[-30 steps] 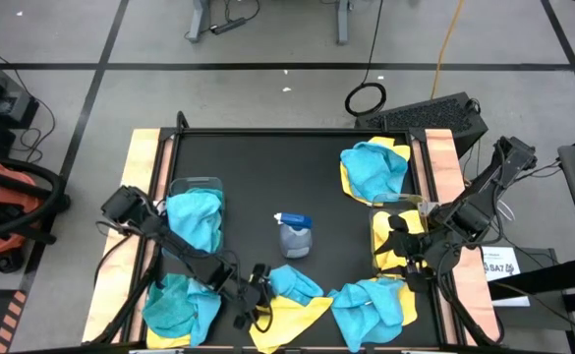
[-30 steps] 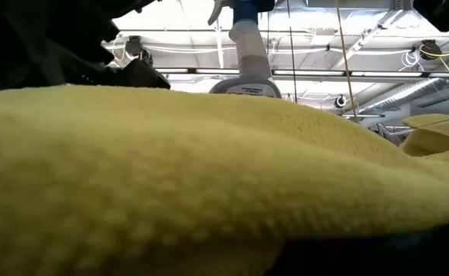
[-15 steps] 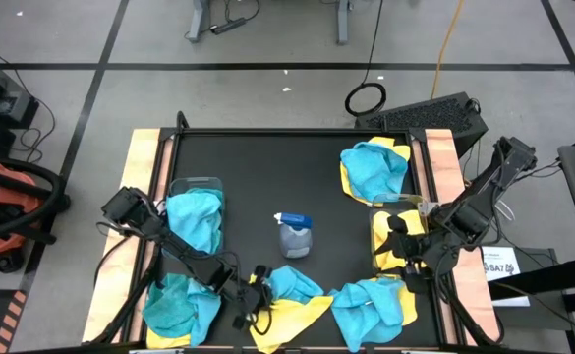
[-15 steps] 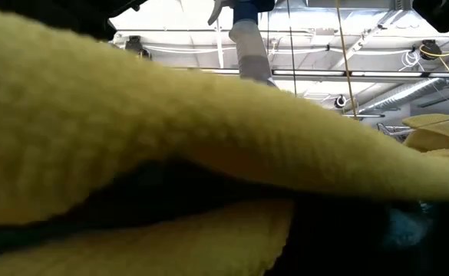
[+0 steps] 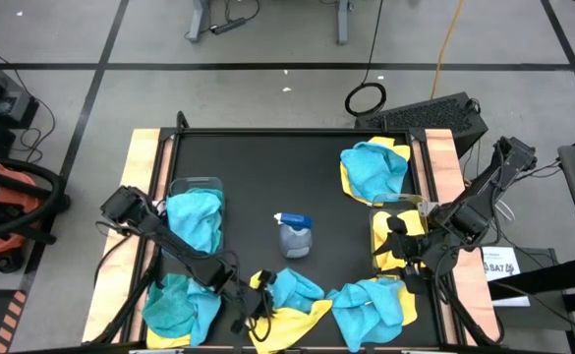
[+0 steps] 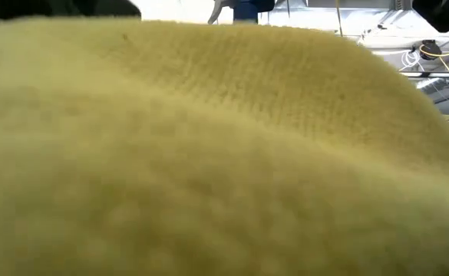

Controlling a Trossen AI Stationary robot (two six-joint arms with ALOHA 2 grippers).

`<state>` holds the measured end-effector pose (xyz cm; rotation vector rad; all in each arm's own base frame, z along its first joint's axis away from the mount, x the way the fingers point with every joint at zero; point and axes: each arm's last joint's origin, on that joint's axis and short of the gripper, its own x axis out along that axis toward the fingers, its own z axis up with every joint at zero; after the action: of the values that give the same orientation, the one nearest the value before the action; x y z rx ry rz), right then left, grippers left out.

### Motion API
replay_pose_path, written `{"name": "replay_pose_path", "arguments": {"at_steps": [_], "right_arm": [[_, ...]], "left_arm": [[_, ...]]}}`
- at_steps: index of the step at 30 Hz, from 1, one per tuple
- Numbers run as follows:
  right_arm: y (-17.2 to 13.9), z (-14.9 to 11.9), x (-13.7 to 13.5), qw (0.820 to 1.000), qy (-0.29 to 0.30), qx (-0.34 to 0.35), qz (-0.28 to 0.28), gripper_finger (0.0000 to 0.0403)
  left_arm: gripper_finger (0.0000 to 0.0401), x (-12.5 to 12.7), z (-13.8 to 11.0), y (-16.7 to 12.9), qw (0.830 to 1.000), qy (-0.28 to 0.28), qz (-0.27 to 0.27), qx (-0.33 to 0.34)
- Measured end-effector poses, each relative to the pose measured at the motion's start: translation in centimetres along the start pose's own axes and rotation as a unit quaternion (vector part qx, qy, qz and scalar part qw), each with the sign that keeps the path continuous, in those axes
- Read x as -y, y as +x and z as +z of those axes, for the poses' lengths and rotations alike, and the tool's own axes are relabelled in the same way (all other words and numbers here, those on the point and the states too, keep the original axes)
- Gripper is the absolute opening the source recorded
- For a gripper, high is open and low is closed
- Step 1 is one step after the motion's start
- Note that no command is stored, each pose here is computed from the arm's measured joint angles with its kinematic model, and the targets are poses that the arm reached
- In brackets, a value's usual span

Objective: Sort microfiber towel by color & place in baskets
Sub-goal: Put the yellow microfiber cloth into the right transparent bin

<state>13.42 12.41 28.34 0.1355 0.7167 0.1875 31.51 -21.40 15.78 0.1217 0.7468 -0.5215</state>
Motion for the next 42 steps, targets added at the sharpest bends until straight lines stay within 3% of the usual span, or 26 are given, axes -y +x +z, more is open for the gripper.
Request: {"name": "replay_pose_path", "arguments": {"at_steps": [5,17,25,29,42], "right_arm": [[0.0,0.3,-0.2,1.0,-0.003,0.013,0.009,0.0226],[1.9,0.8,-1.5,0.998,-0.043,0.029,0.019,0.0226],[4.2,1.5,-3.1,0.993,-0.09,0.069,0.033,0.0226],[5.7,2.0,-3.8,0.987,-0.118,0.105,0.006,0.0229],[12.7,3.0,-4.4,0.974,-0.143,0.173,-0.031,0.0316]], "left_arm": [[0.0007,0.1,1.2,-1.7,1.0,0.015,0.0,0.02],[0.0006,0.0,3.6,-5.8,0.994,0.052,0.057,0.081],[0.0011,-0.7,4.0,-6.4,0.988,0.048,0.118,0.093],[0.0013,-1.2,4.1,-6.4,0.987,0.04,0.124,0.097],[0.0015,-2.6,4.6,-6.6,0.982,0.028,0.142,0.119]]}}
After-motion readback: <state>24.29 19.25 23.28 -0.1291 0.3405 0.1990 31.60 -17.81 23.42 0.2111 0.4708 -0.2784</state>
